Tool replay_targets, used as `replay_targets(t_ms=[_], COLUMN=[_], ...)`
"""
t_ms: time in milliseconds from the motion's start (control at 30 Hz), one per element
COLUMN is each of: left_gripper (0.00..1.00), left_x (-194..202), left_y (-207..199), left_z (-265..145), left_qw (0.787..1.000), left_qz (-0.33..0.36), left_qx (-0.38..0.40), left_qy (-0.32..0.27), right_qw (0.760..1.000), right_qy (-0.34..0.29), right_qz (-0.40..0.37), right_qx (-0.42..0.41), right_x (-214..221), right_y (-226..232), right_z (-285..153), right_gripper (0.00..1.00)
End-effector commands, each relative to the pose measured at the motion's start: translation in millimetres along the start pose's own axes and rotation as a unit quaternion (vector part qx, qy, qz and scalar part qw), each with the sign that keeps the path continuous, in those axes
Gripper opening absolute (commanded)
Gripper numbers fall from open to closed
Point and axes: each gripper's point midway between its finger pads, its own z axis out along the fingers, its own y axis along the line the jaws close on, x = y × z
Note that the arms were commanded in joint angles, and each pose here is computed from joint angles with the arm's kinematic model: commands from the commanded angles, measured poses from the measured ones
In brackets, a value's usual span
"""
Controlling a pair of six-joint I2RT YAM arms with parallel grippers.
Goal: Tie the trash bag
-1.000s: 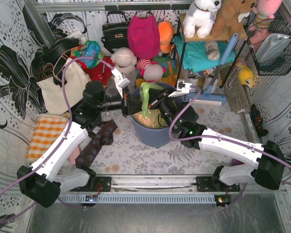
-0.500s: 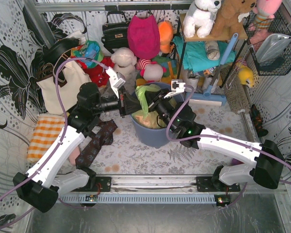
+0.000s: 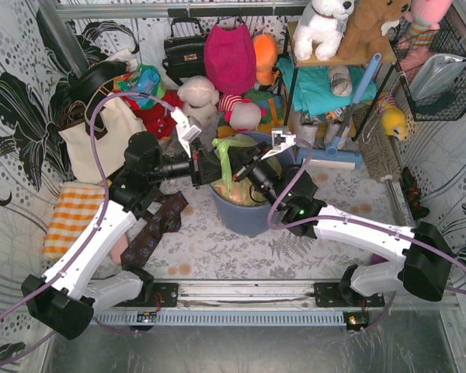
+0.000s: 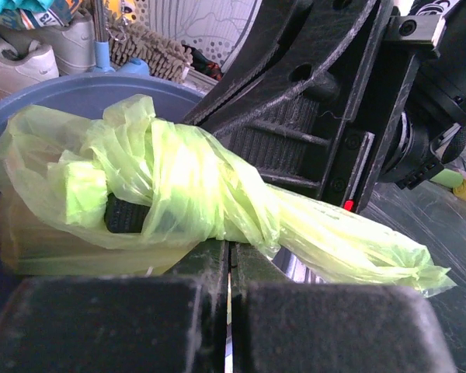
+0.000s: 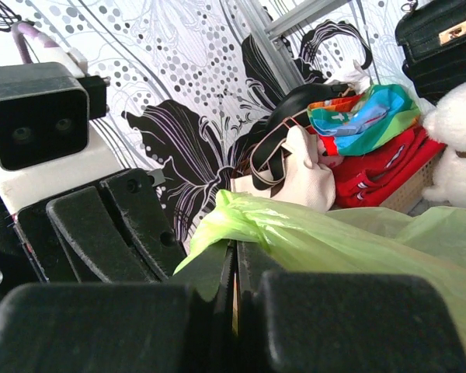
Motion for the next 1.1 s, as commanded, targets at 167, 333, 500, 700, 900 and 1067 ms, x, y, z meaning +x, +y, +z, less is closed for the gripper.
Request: replay_targets(t_ms=[167, 333, 500, 700, 900, 1067], left_gripper=[0.0, 0.0, 0.0, 0.02, 0.19, 0.24], left_x=[7.0, 10.1, 11.8, 9.0, -3.6, -29.6], left_y=[-14.7, -26.0, -33.6, -30.0, -9.2, 2.4], left_z=[0.5, -4.5, -10.6, -12.3, -19.7, -33.0], left_qw=[0.999, 0.997, 0.996, 0.998, 0.998, 0.991], left_qz=[0.003, 0.003, 0.004, 0.002, 0.037, 0.059], left_qx=[0.047, 0.07, 0.073, 0.05, -0.038, -0.12], left_qy=[0.019, 0.033, 0.044, 0.04, 0.034, -0.001], right_qw=[0.998, 0.997, 0.996, 0.995, 0.993, 0.992], right_qy=[-0.042, -0.059, -0.072, -0.082, -0.079, -0.078], right_qz=[0.004, 0.007, 0.009, 0.024, 0.03, 0.025], right_qx=[-0.047, -0.044, -0.042, -0.058, -0.078, -0.094], right_x=[-6.8, -4.4, -3.3, -3.0, -2.4, -3.5], right_y=[10.7, 0.9, -6.2, -6.3, -0.7, 4.5], right_z=[-0.5, -2.9, -3.0, -3.2, -8.2, -11.4], right_gripper=[0.0, 0.0, 0.0, 0.0, 0.0, 0.0])
